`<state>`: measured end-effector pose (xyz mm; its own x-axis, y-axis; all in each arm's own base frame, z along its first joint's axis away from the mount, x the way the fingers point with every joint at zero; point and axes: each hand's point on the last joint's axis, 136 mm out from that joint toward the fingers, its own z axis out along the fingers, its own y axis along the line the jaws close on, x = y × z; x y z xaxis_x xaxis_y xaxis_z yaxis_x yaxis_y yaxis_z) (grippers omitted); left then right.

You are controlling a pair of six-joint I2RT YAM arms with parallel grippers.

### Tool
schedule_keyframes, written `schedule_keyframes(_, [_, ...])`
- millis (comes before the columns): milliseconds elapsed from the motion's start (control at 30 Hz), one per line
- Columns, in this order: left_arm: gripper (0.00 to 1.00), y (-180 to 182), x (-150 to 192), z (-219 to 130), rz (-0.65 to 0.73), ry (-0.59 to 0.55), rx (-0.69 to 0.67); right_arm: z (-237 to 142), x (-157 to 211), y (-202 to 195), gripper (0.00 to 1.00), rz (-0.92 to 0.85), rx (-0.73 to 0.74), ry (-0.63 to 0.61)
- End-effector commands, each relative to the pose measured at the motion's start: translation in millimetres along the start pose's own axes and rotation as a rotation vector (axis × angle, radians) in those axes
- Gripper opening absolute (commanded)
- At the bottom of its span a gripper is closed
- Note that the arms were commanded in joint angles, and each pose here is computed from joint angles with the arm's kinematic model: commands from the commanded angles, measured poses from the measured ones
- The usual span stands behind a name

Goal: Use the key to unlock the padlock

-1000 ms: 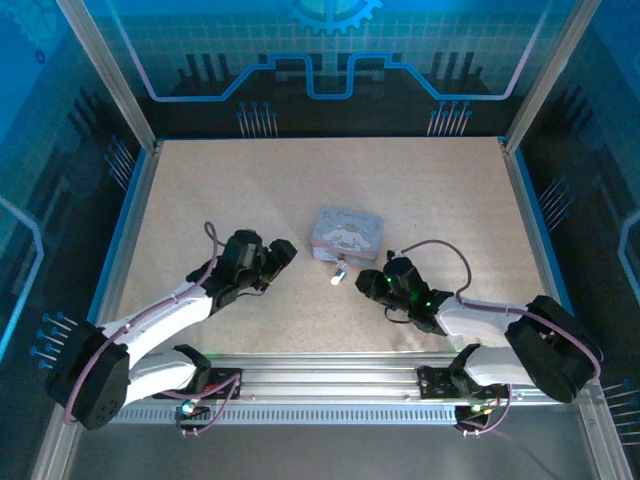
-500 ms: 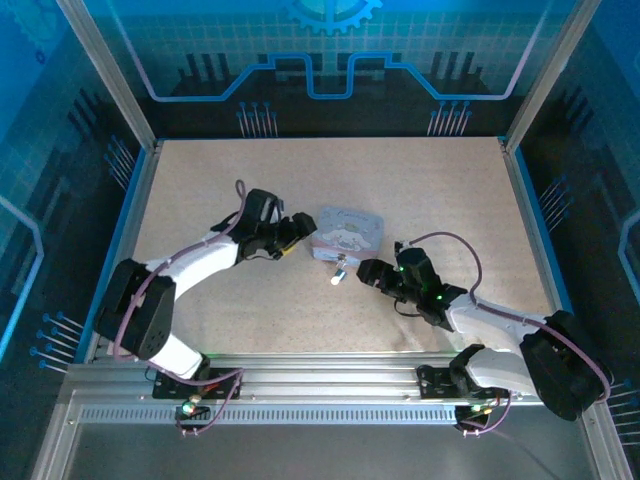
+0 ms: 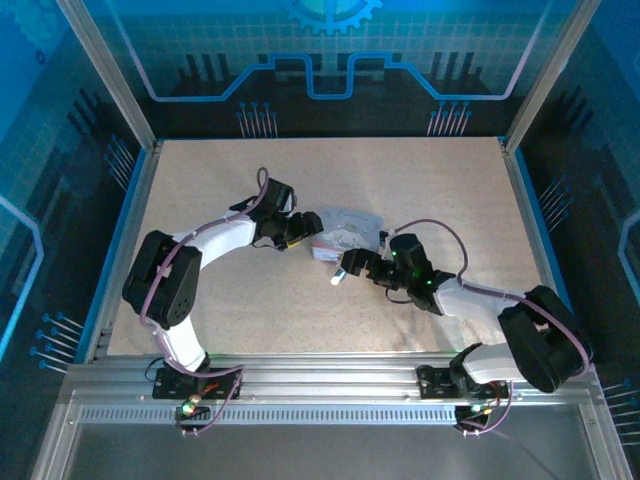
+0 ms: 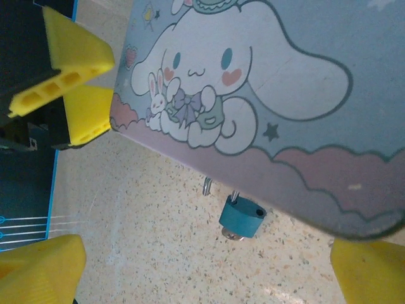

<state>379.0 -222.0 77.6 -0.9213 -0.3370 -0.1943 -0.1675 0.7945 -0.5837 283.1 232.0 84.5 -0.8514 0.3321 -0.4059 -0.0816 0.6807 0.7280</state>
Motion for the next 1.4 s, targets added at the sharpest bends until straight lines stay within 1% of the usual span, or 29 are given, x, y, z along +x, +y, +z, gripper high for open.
schedule_keyframes(0, [0.73, 10, 9, 3, 0.019, 0.039, -0.035, 3, -13, 14, 1.00, -0.037, -0.055, -0.005])
schedule_keyframes(367, [0.72, 38, 40, -3, 0.022, 0.069, -0.094, 7, -35, 10, 1.00, -0.176, -0.050, -0.040])
schedule_keyframes(600, [0.71, 49, 57, -11, -0.003, 0.074, -0.099, 10, -50, 11, 1.00, -0.221, -0.129, -0.067])
schedule_keyframes(733, [0.72, 54, 62, -16, -0.018, 0.063, -0.100, 9, -53, 11, 1.00, -0.224, -0.157, -0.069])
schedule_keyframes(867, [0.72, 55, 62, -19, -0.023, 0.051, -0.099, 0, -55, 4, 1.00, -0.196, -0.164, -0.112])
schedule_keyframes(1000, [0.72, 53, 62, -19, -0.035, 0.046, -0.085, -8, -48, -2, 1.00, -0.195, -0.159, -0.123])
schedule_keyframes(1100, [0.72, 52, 61, -18, -0.041, 0.044, -0.080, -9, -40, -5, 0.96, -0.184, -0.173, -0.101])
schedule_keyframes(1200, [0.72, 51, 61, -17, -0.044, 0.042, -0.077, -7, -32, -2, 0.91, -0.150, -0.227, -0.084])
schedule_keyframes(1267, [0.72, 51, 61, -18, -0.045, 0.041, -0.076, -2, -27, 0, 0.86, -0.127, -0.257, -0.058])
schedule_keyframes(1367, [0.72, 51, 60, -18, -0.046, 0.040, -0.074, 8, -22, -2, 0.73, -0.090, -0.272, -0.021])
